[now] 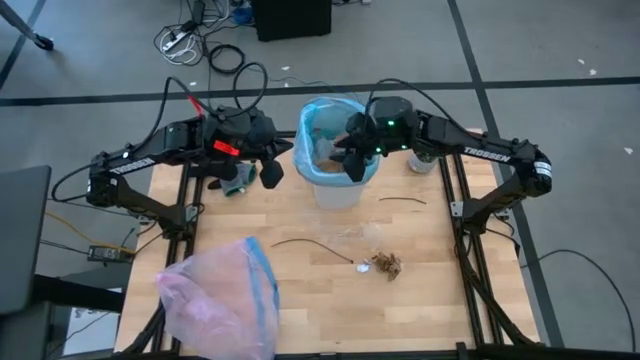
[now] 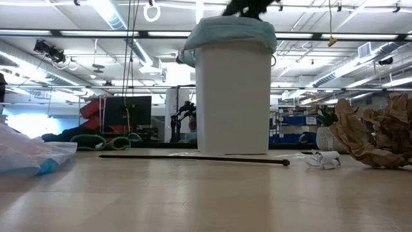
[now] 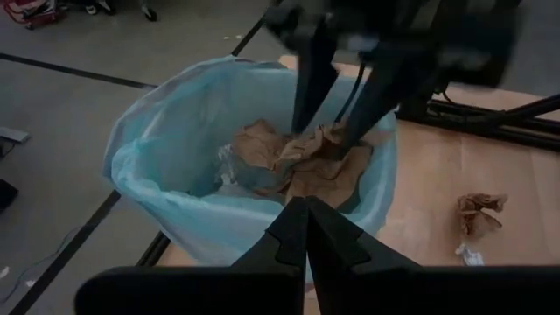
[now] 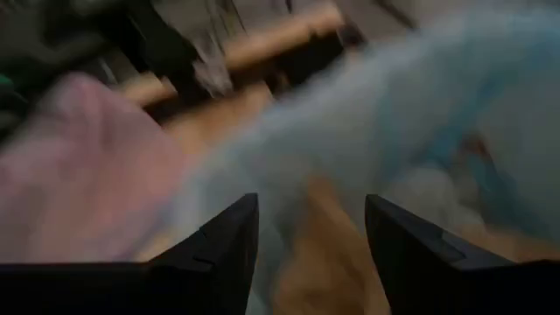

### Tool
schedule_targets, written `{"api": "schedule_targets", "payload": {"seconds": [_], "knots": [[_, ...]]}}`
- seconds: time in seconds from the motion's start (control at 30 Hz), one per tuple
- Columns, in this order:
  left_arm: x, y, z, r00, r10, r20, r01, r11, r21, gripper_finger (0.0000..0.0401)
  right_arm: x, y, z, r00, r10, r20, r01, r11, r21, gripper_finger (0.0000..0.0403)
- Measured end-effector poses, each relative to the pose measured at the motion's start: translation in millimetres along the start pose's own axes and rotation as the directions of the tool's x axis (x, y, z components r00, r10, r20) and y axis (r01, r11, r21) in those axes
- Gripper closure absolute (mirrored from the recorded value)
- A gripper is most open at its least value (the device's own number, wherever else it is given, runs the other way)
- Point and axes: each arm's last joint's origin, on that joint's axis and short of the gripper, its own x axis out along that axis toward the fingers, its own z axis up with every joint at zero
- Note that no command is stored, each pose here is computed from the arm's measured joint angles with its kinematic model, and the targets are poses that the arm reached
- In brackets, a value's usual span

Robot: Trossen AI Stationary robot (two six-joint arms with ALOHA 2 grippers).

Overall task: Place trash/remove bag and relplace
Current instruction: Put the transparent plastic into the trash bin

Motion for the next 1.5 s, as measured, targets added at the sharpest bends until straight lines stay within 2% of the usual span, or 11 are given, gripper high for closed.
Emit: {"api": "schedule_targets", "payload": {"seconds": [0.23,0.37,0.47,0.57,0.67,0.73,0.83,0.97,1.17,1.33,1.5], "knots": [[-18,5,-11,0.996,0.006,-0.087,-0.003,1.000,0.030,0.0384,-58,14,28,0.969,0.043,0.245,-0.039,0.999,-0.019,0.0208],[-19,4,-21,0.989,-0.063,-0.136,0.069,0.997,0.042,0.0384,-96,17,35,0.944,0.049,0.327,-0.048,0.999,-0.011,0.0208],[-7,0,-36,0.969,-0.127,-0.210,0.138,0.990,0.038,0.0384,-122,19,38,0.922,0.038,0.386,-0.051,0.998,0.025,0.0209],[17,-9,-60,0.937,-0.196,-0.290,0.214,0.976,0.033,0.0380,-145,17,36,0.914,-0.038,0.405,-0.004,0.995,0.103,0.0214],[46,-23,-91,0.903,-0.290,-0.318,0.312,0.950,0.021,0.0368,-162,13,28,0.917,-0.145,0.372,0.092,0.983,0.157,0.0221],[64,-32,-112,0.887,-0.357,-0.291,0.380,0.925,0.023,0.0354,-171,11,23,0.920,-0.186,0.346,0.127,0.974,0.186,0.0228],[86,-40,-146,0.864,-0.422,-0.277,0.452,0.890,0.054,0.0321,-178,11,17,0.930,-0.197,0.309,0.130,0.966,0.225,0.0237],[107,-42,-186,0.872,-0.393,-0.293,0.427,0.902,0.064,0.0261,-176,14,12,0.946,-0.188,0.264,0.125,0.964,0.236,0.0246],[129,-46,-220,0.895,-0.337,-0.292,0.386,0.914,0.126,0.0185,-163,19,8,0.951,-0.220,0.216,0.167,0.956,0.241,0.0249],[150,-54,-236,0.891,-0.332,-0.309,0.396,0.902,0.170,0.0159,-149,23,7,0.960,-0.211,0.183,0.163,0.955,0.248,0.0249],[176,-60,-256,0.885,-0.327,-0.332,0.389,0.911,0.139,0.0156,-138,29,5,0.970,-0.186,0.158,0.142,0.956,0.256,0.0249]]}}
